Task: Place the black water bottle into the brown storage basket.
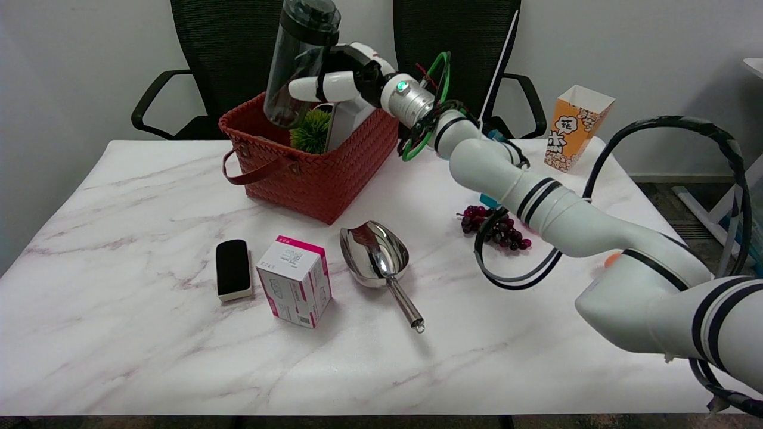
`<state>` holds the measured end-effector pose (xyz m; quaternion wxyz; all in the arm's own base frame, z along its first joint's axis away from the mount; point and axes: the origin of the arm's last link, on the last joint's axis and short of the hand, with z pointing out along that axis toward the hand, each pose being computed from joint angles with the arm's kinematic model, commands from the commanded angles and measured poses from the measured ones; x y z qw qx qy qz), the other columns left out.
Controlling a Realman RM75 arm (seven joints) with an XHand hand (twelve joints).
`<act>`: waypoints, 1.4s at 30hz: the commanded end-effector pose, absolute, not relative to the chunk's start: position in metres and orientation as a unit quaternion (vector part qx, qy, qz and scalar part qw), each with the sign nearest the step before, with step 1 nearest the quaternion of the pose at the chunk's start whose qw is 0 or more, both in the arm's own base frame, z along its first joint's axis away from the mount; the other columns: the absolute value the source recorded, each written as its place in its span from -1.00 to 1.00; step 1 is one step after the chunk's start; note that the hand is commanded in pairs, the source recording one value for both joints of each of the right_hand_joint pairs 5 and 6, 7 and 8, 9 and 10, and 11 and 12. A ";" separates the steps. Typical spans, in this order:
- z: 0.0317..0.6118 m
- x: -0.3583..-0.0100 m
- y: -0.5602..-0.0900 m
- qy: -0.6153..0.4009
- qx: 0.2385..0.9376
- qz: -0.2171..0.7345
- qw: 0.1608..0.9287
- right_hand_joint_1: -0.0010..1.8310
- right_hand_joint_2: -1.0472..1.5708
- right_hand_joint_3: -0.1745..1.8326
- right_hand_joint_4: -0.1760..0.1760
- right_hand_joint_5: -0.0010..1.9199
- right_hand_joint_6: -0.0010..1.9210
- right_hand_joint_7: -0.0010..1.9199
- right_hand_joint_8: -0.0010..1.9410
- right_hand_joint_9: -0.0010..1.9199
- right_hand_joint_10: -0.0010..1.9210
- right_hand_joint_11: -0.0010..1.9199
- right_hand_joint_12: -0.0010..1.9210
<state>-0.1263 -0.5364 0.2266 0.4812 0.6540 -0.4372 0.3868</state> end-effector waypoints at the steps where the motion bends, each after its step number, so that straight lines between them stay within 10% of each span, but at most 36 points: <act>1: 0.191 -0.160 -0.521 -0.473 0.657 0.357 0.466 0.28 0.53 -0.17 0.00 -0.17 -0.17 0.02 0.01 -0.22 -0.22 -0.36 -0.36; 42: 0.155 -0.129 -0.545 -0.419 0.693 0.346 0.473 0.28 0.51 -0.13 0.00 -0.16 -0.16 0.01 0.00 -0.23 -0.23 -0.39 -0.39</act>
